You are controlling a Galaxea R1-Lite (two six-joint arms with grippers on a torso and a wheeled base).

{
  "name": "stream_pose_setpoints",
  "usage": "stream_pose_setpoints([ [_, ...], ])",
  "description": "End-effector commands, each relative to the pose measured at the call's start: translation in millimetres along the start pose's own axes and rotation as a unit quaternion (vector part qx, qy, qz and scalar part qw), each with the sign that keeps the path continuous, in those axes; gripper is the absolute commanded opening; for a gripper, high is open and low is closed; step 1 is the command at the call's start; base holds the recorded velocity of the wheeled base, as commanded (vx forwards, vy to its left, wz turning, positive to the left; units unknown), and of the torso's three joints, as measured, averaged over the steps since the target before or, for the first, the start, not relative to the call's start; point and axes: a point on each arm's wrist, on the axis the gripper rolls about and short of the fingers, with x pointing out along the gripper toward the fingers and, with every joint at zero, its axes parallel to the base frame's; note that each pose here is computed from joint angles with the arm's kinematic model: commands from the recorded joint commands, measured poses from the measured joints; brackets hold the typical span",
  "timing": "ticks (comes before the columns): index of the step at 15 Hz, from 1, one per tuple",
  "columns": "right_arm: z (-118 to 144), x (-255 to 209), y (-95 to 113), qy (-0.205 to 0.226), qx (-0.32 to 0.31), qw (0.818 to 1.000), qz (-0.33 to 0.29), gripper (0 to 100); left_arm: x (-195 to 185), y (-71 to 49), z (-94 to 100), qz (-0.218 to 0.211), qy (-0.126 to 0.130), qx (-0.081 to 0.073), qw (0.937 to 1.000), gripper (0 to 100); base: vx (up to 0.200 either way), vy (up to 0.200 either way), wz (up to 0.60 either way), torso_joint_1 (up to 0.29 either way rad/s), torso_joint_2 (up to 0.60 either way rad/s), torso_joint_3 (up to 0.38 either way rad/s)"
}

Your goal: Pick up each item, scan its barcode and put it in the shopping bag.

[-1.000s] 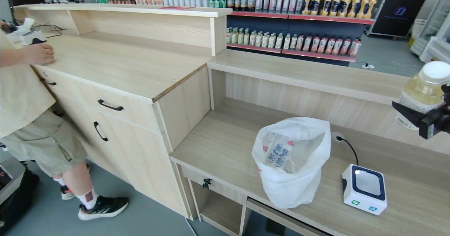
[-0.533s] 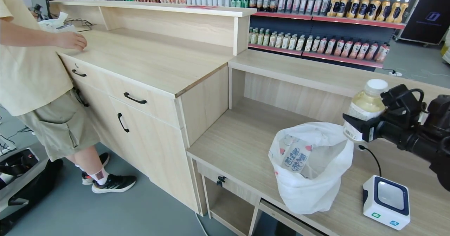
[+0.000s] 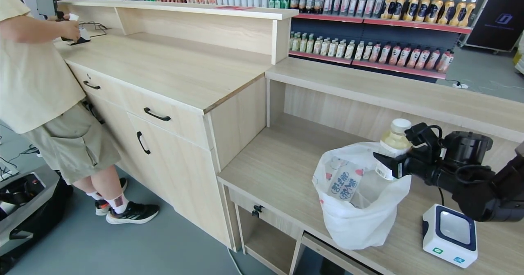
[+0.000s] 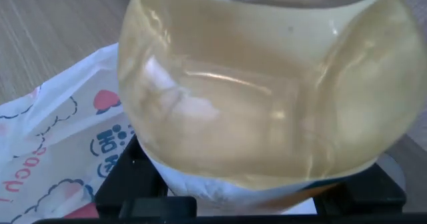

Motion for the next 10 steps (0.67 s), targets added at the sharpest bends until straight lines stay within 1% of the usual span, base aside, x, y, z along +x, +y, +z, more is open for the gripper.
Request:
stream_pose_setpoints([
  [1,-29.7,20.4,4.8,0.020,0.007,1.000,0.016,0,0.0,0.0,0.0,0.000,0.000,0.000,1.0000,100,0.000,0.000,0.00,0.000,0.00,0.000],
  [4,-48.1,30.3,7.5,0.035,0.016,0.999,0.023,0,0.0,0.0,0.0,0.000,0.000,0.000,1.0000,100,0.000,0.000,0.00,0.000,0.00,0.000],
  [7,-54.2,43.9,12.4,0.024,0.013,0.998,0.048,0,0.0,0.0,0.0,0.000,0.000,0.000,1.0000,100,0.000,0.000,0.00,0.000,0.00,0.000],
  [10,-61.2,49.2,16.9,0.024,0.013,0.998,0.056,0,0.0,0.0,0.0,0.000,0.000,0.000,1.0000,100,0.000,0.000,0.00,0.000,0.00,0.000],
])
